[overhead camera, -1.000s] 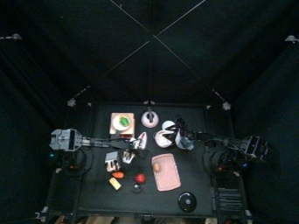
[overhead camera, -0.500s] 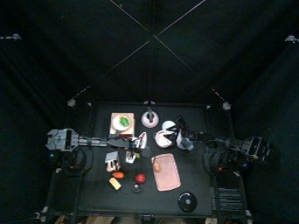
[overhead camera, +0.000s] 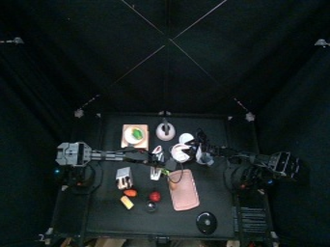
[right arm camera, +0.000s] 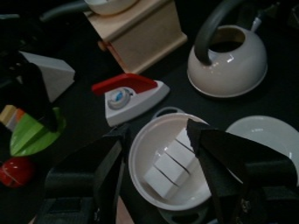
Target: Place starfruit on plate
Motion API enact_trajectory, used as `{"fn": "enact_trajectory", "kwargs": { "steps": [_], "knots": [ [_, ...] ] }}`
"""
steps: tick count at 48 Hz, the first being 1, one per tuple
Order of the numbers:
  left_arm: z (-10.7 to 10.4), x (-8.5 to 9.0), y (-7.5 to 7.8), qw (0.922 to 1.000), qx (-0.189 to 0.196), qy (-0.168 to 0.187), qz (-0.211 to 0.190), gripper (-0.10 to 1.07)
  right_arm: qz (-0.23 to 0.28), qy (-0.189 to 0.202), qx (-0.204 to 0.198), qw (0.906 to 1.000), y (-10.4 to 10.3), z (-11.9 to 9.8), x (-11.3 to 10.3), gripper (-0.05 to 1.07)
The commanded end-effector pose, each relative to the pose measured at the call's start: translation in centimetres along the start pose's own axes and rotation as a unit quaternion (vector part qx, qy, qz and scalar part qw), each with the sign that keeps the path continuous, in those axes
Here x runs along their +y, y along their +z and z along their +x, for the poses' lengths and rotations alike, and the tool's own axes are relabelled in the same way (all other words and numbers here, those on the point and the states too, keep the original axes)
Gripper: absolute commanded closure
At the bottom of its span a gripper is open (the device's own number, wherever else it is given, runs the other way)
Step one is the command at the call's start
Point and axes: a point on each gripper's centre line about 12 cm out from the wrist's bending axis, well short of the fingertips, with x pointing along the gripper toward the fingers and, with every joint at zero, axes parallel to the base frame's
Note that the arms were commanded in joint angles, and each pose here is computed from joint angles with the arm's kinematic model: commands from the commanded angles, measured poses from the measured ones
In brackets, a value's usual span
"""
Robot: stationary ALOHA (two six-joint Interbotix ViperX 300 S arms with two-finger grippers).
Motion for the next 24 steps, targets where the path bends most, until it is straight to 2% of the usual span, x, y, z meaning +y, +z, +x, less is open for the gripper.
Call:
{"fn": "enact_trajectory", "kwargs": {
  "steps": [1,6,18,24],
  "knots": [
    [-0.3,-0.9,2.9,0.9992,-0.038,-0.002,0.014,0.12,-0.004,-0.007,-0.011,0.9999,0.7,-0.7,0.1,0.15],
    [0.6,-1.1,4.2,0.9984,-0.054,0.000,0.021,0.12,-0.006,-0.017,-0.009,0.9998,0.7,-1.3,0.0,0.15],
    [3.5,-2.4,6.2,0.9976,-0.059,-0.010,0.036,0.12,-0.007,-0.018,-0.024,0.9995,0.4,-3.1,0.2,0.15],
    [4.3,-2.3,7.6,0.9963,-0.076,-0.005,0.041,0.12,-0.006,-0.018,-0.032,0.9993,0.5,-3.7,0.2,0.15]
  ]
}}
